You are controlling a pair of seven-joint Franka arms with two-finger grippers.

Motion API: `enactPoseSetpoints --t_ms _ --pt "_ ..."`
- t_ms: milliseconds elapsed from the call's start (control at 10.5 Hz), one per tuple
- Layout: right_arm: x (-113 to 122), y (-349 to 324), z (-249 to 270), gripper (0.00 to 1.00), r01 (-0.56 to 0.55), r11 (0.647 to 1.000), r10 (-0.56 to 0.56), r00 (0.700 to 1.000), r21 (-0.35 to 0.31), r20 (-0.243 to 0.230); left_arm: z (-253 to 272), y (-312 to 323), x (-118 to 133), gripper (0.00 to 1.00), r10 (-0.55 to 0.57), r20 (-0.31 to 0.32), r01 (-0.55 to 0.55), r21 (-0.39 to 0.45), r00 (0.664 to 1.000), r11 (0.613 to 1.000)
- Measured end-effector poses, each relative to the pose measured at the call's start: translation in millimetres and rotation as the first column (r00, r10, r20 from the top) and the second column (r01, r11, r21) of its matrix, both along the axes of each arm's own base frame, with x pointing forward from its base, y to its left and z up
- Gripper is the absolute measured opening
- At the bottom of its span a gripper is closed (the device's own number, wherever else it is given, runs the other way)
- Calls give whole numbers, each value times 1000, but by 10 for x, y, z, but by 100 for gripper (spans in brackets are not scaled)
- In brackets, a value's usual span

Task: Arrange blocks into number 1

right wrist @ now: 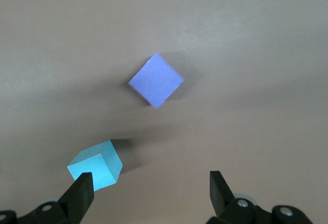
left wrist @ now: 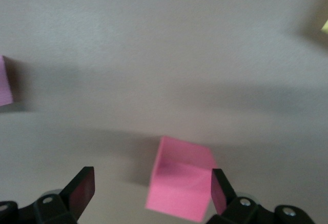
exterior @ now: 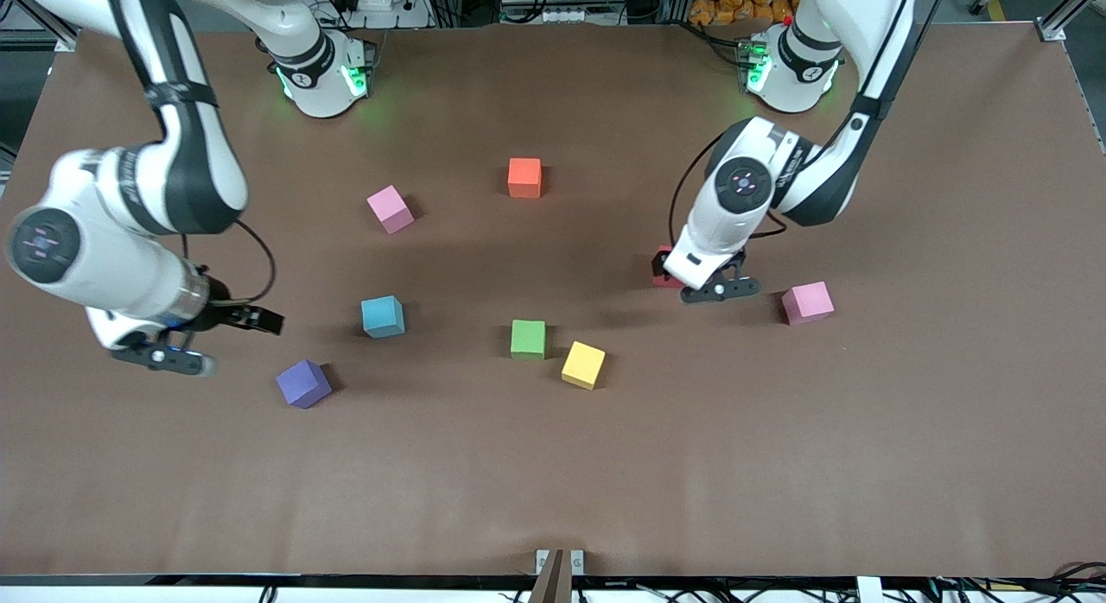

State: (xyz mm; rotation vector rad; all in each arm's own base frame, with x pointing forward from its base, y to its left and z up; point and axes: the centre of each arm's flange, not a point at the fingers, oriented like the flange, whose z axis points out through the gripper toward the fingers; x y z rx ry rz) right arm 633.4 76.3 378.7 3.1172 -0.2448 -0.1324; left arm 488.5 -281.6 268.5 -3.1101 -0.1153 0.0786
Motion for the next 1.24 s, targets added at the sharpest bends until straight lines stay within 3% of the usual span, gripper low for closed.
enactPoseSetpoints --t_ms 286,477,954,1240 --pt "-93 586 -389 100 -131 991 131 991 3 -38 15 -23 -57 100 -57 2 57 -5 998 998" --pt "-361 1120 -602 100 -205 979 205 979 14 6 -88 -210 -158 100 -93 1 93 -13 996 996" --pt "-1478 1994 -512 100 -132 989 130 991 61 29 -441 -350 -234 100 -117 -9 116 -27 993 993" --pt "-2239 2709 -755 100 -106 992 103 994 75 46 -543 -361 -243 100 -119 -12 119 -30 993 992"
